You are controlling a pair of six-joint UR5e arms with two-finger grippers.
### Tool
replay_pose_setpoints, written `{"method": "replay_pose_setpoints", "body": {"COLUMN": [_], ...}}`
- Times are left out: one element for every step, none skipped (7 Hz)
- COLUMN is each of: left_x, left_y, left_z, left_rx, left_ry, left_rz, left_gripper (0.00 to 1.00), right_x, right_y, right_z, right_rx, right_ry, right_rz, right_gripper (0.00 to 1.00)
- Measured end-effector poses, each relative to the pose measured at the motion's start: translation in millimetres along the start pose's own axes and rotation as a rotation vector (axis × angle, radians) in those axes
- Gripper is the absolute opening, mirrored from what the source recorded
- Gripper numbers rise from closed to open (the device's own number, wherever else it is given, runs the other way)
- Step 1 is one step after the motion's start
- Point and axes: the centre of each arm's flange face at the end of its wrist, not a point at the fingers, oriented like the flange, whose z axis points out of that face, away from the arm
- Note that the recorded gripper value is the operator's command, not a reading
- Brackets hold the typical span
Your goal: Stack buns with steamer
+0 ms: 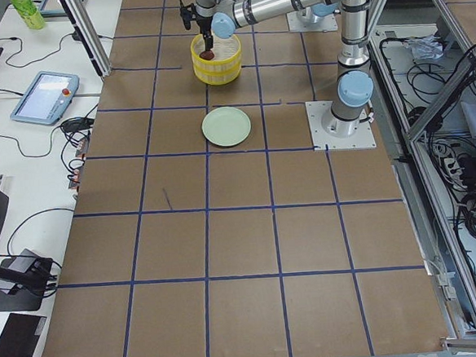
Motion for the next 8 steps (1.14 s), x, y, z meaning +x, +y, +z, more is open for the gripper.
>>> {"method": "replay_pose_setpoints", "body": {"left_x": [-13.8,-44.3,-81.8,-116.0,-139.6,-149.6,-153.5,-156.3], "left_y": [-8.3,-20.3,-30.7,-32.9,-23.9,-9.4,0.4,4.1], "left_z": [-19.8,-47.3,-86.2,-132.1,-174.5,-205.9,-224.5,-233.1], "left_rx": [0.033,0.023,-0.011,-0.053,-0.093,-0.11,-0.106,-0.101], "left_ry": [-0.051,-0.111,-0.145,-0.166,-0.179,-0.185,-0.187,-0.188], "left_rz": [0.116,0.208,0.251,0.264,0.262,0.257,0.254,0.25], "left_gripper": [1.0,1.0,1.0,1.0,1.0,1.0,1.0,1.0], "right_x": [-1.3,-2.3,-2.6,-2.9,-3.0,-3.1,-3.1,-3.1], "right_y": [0.8,1.3,1.6,1.6,1.5,1.6,1.7,1.8], "right_z": [-1.2,-1.6,-1.9,-1.8,-1.3,-0.8,-0.1,0.4], "right_rx": [0.003,0.004,0.005,0.005,0.004,0.003,0.002,0.001], "right_ry": [0.0,0.0,0.0,0.0,0.0,-0.001,-0.001,-0.001], "right_rz": [-0.014,-0.025,-0.03,-0.031,-0.031,-0.03,-0.03,-0.029], "right_gripper": [0.99,1.0,1.0,1.0,1.0,1.0,1.0,1.0]}}
